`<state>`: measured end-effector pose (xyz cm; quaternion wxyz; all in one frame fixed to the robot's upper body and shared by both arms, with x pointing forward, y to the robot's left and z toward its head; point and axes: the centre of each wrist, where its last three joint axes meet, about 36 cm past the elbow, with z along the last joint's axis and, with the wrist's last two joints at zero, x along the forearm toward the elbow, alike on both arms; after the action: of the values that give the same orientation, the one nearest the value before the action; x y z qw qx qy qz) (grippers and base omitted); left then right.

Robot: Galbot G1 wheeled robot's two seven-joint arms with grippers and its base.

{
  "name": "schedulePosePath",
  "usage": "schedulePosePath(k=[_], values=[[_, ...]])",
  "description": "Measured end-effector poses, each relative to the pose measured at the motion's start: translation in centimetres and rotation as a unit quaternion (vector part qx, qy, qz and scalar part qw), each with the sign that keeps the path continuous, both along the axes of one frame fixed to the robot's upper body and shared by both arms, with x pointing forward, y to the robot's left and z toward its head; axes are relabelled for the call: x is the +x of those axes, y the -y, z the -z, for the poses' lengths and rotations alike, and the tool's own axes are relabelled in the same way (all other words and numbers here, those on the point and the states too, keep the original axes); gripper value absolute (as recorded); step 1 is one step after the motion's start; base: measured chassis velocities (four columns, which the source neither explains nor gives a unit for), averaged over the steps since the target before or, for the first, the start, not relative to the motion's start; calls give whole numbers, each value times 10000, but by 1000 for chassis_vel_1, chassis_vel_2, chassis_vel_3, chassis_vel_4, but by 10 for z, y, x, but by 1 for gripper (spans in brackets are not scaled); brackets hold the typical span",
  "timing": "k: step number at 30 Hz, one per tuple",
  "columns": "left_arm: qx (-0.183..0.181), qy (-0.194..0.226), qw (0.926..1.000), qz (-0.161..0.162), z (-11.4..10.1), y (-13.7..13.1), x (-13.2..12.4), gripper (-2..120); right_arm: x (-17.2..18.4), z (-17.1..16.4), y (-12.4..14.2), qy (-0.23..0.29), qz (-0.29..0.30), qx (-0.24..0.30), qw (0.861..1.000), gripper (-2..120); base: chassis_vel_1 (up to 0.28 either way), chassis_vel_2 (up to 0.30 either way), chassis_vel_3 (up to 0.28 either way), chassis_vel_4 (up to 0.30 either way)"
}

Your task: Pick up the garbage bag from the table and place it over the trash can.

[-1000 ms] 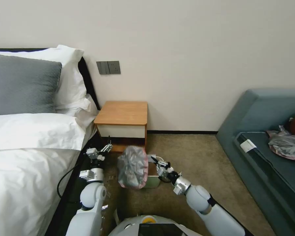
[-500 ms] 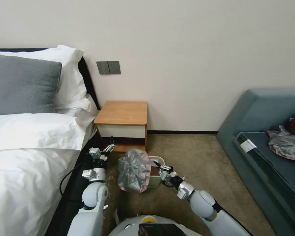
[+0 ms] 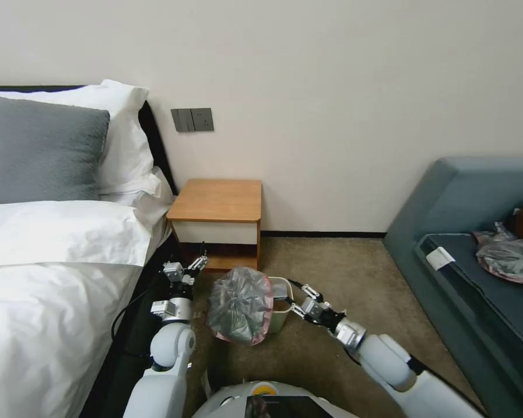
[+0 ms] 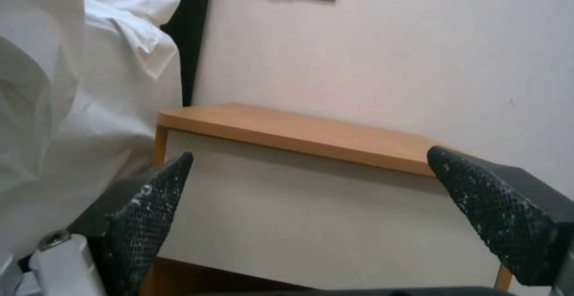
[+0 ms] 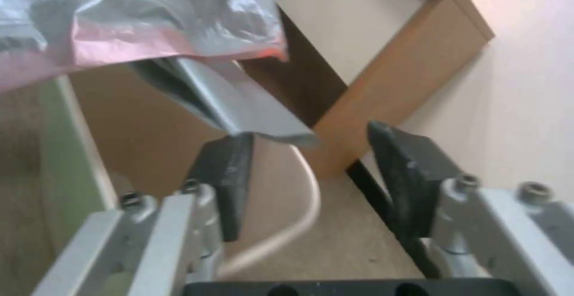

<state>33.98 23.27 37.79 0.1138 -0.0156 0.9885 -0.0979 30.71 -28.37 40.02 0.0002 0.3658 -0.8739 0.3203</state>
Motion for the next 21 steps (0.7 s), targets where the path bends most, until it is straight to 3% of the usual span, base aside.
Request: schedulePosePath(k=[6,13,16,17,21], values=[[24,-69,9999,108,3,4,-4,100,7,-15,19,150,133,-104,9997,75,0,0,0,0],[-97,-756,9951,634,-9,5,-27,100,14,-29,27,430,406,69,9982,98,0,0,0,0],[-410,-1280,9857,1017,-31,1,-45,100,12,-29,23,512,518,271,9970,100,0,0,0,0],[-410,-1280,9857,1017,-31,1,-45,100,12,-29,23,512,518,271,9970,100,0,0,0,0],[-513,-2117,9637,1546,-57,1,-71,99,12,-26,17,557,570,437,9959,100,0,0,0,0]])
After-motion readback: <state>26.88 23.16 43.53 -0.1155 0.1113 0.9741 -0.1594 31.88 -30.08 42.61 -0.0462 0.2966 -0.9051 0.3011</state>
